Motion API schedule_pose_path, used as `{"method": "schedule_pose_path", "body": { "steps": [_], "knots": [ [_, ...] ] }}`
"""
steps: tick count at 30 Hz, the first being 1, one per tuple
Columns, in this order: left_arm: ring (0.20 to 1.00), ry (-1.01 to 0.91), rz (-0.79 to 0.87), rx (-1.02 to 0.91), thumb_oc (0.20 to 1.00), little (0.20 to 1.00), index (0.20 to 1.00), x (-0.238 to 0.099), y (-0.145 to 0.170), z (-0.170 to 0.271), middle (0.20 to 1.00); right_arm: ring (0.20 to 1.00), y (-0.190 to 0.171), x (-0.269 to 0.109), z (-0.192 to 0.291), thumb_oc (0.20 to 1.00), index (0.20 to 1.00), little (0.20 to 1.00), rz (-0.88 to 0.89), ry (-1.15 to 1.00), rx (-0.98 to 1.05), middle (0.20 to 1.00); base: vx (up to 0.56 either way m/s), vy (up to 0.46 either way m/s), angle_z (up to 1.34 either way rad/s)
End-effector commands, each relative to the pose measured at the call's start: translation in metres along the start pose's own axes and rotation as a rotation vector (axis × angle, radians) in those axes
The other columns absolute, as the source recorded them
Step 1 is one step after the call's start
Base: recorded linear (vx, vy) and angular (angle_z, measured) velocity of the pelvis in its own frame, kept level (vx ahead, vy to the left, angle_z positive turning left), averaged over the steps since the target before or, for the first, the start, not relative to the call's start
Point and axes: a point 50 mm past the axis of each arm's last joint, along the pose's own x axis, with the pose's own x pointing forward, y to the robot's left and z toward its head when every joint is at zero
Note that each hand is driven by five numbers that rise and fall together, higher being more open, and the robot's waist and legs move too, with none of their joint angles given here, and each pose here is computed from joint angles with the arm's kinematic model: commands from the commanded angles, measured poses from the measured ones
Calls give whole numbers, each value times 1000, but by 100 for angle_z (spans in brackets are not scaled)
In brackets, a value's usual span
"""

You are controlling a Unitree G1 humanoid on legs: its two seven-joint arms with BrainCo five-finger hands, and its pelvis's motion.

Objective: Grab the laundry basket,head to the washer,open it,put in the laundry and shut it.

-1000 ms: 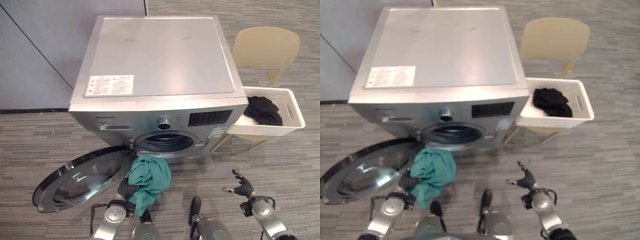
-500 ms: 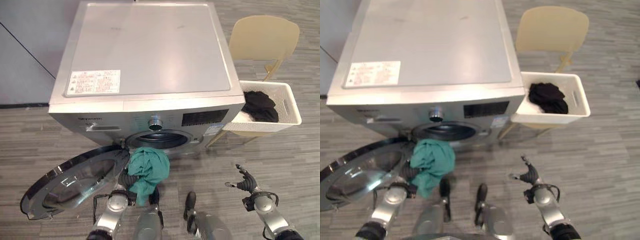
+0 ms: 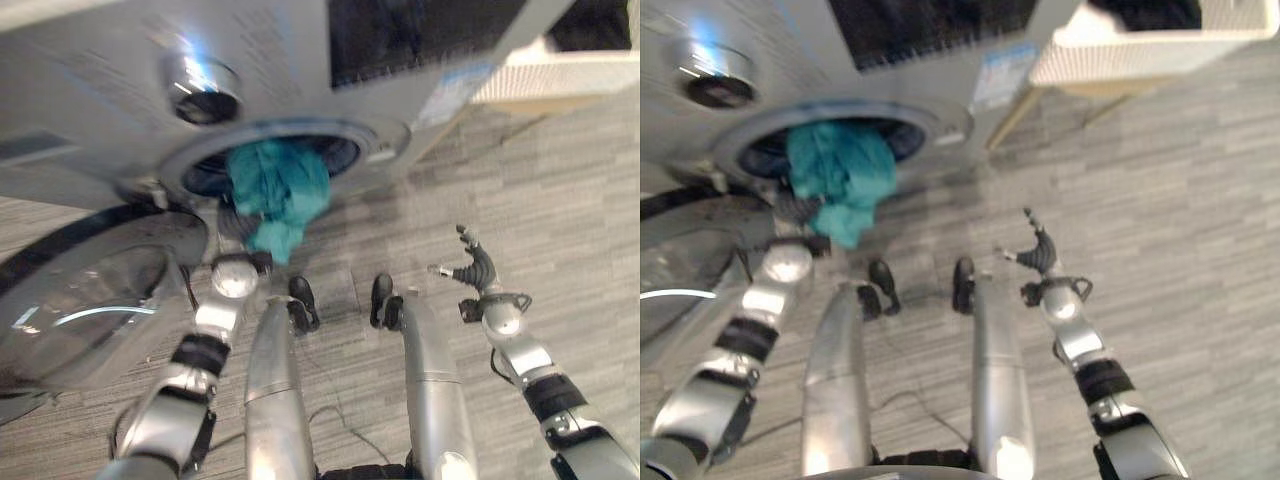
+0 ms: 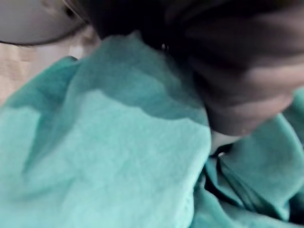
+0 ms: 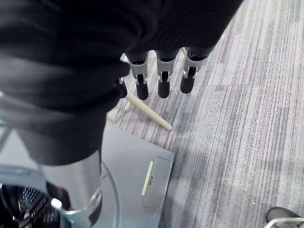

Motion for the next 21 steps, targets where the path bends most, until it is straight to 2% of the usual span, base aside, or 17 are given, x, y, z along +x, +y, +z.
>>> {"method": "schedule_pose_path", "body": {
  "steps": [1, 5, 6, 10, 11, 12, 16, 21],
  "knots": [
    [200, -78, 126, -35, 200, 200, 200, 9, 18, 14, 200, 1000, -2, -22, -5, 1000, 1000, 1000, -31, -44, 74, 1000, 1, -1, -18],
    [200, -224, 272, 4, 200, 200, 200, 40, 53, 69, 200, 1000, -6, -24, 5, 1000, 1000, 1000, -17, -115, 82, 1000, 39, -7, -8],
    [200, -308, 343, 77, 200, 200, 200, 50, 69, 100, 200, 1000, -8, -25, 8, 1000, 1000, 1000, -9, -144, 83, 1000, 55, -13, 1],
    [200, -405, 473, 230, 200, 200, 200, 59, 96, 138, 200, 1000, -12, -26, 11, 1000, 1000, 1000, 5, -174, 81, 1000, 13, -3, 0],
    [435, -417, 494, 289, 435, 435, 435, 61, 103, 145, 435, 1000, -13, -26, 12, 1000, 1000, 1000, 10, -182, 78, 1000, 0, 0, 0],
    [1000, -418, 507, 384, 1000, 1000, 1000, 64, 112, 154, 1000, 1000, -16, -27, 12, 1000, 1000, 1000, 14, -190, 71, 1000, 0, 0, 0],
    [1000, -371, 459, 685, 1000, 1000, 1000, 72, 130, 167, 1000, 1000, -25, -28, 8, 1000, 1000, 1000, 34, -176, 48, 1000, 2, -13, -2],
    [1000, -273, 307, 841, 1000, 1000, 1000, 80, 116, 151, 1000, 1000, -34, -30, 7, 1000, 1000, 1000, 42, -171, 24, 1000, -6, -36, 7]
  ]
}}
